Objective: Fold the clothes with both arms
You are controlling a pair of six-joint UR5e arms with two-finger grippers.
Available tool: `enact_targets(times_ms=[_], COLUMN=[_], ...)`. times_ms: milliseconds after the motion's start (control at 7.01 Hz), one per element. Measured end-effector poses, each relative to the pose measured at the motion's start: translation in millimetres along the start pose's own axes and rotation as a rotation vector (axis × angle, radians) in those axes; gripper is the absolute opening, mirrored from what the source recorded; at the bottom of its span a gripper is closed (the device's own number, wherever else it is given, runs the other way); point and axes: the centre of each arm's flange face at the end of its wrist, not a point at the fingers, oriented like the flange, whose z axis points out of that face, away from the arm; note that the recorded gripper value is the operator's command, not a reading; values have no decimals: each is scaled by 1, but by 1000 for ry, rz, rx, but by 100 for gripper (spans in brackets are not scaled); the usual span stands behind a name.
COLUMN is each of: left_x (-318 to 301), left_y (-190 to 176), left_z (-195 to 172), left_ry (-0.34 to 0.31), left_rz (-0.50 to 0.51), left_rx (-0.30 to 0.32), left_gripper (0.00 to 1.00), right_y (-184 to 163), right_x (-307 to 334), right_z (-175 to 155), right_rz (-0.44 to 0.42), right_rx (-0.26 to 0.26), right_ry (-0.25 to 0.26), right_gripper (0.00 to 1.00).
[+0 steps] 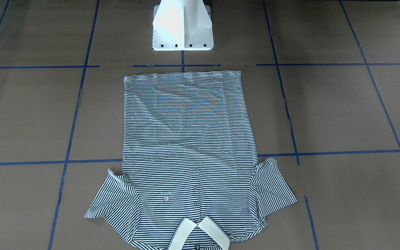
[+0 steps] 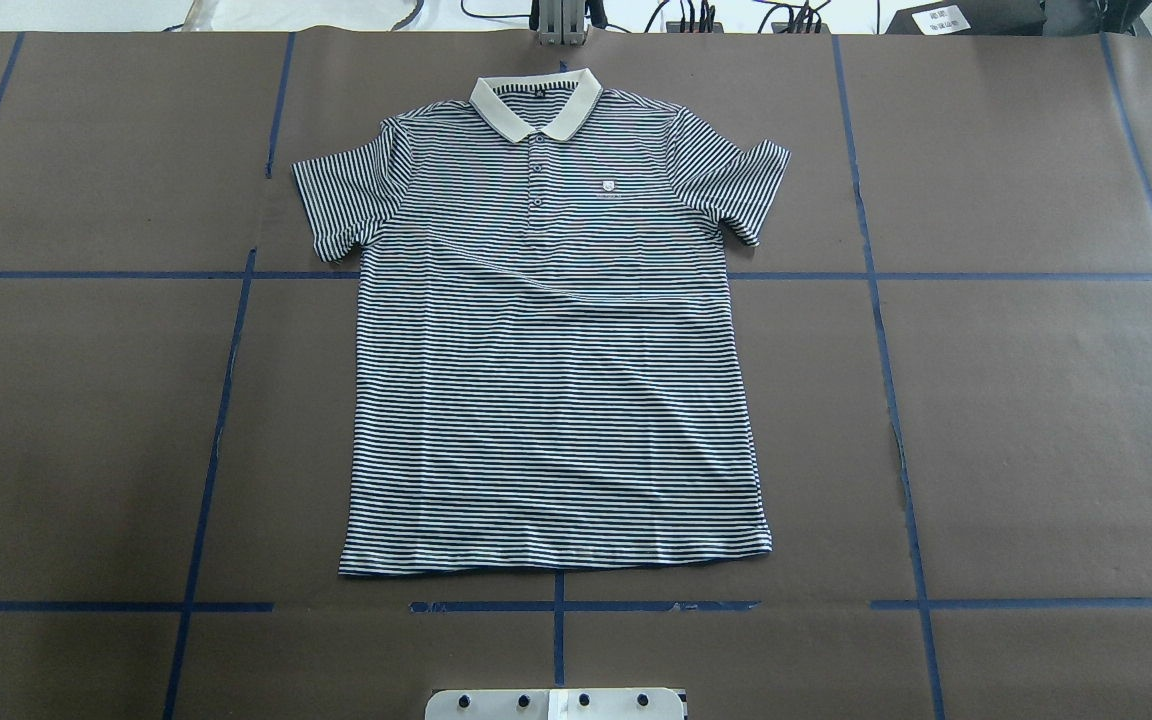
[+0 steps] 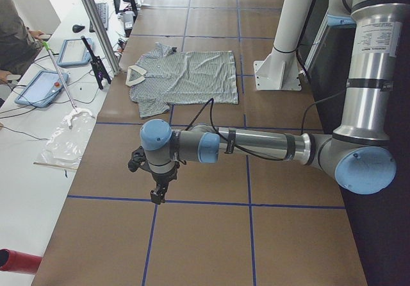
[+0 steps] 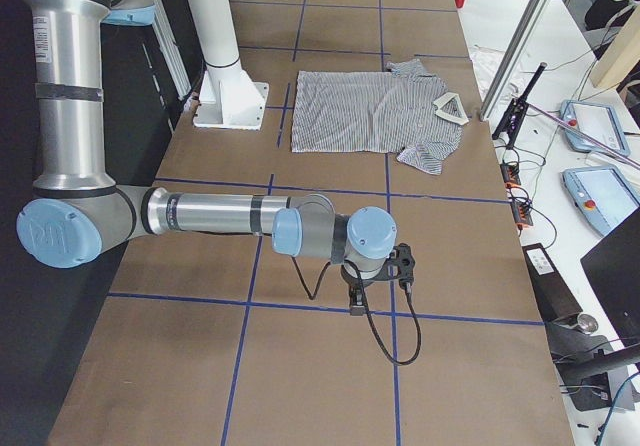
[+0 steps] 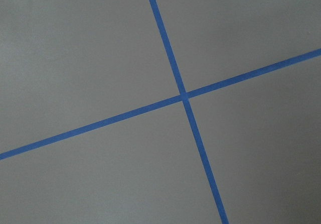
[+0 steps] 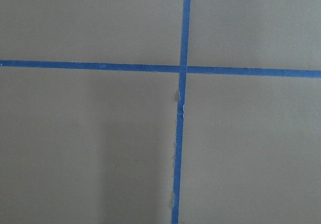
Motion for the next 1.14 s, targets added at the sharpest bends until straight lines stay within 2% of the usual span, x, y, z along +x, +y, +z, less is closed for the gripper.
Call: enact_targets(times_ms=[285, 428, 570, 855, 1140], left_x=[1, 4, 11, 31, 46], left_y=[-1, -5, -20, -53, -67], left_z=[-1, -5, -17, -44, -48], left_ry=[0, -3, -10, -25, -38], left_rz=[1, 10, 34, 103, 201], left_rx=[2, 9, 34, 104, 190], left_gripper=[100, 100, 100, 100, 100], right_y=[-3, -11, -27, -80, -126], right_x=[-3, -8, -18, -83, -163], right_z=[-3, -7, -11, -10, 22], right_rz=[4, -14, -45, -127, -211], right_rx=[6, 24, 63, 116, 115], right_ry=[2, 1, -6, 3, 19], right_gripper=[100, 100, 100, 100, 100])
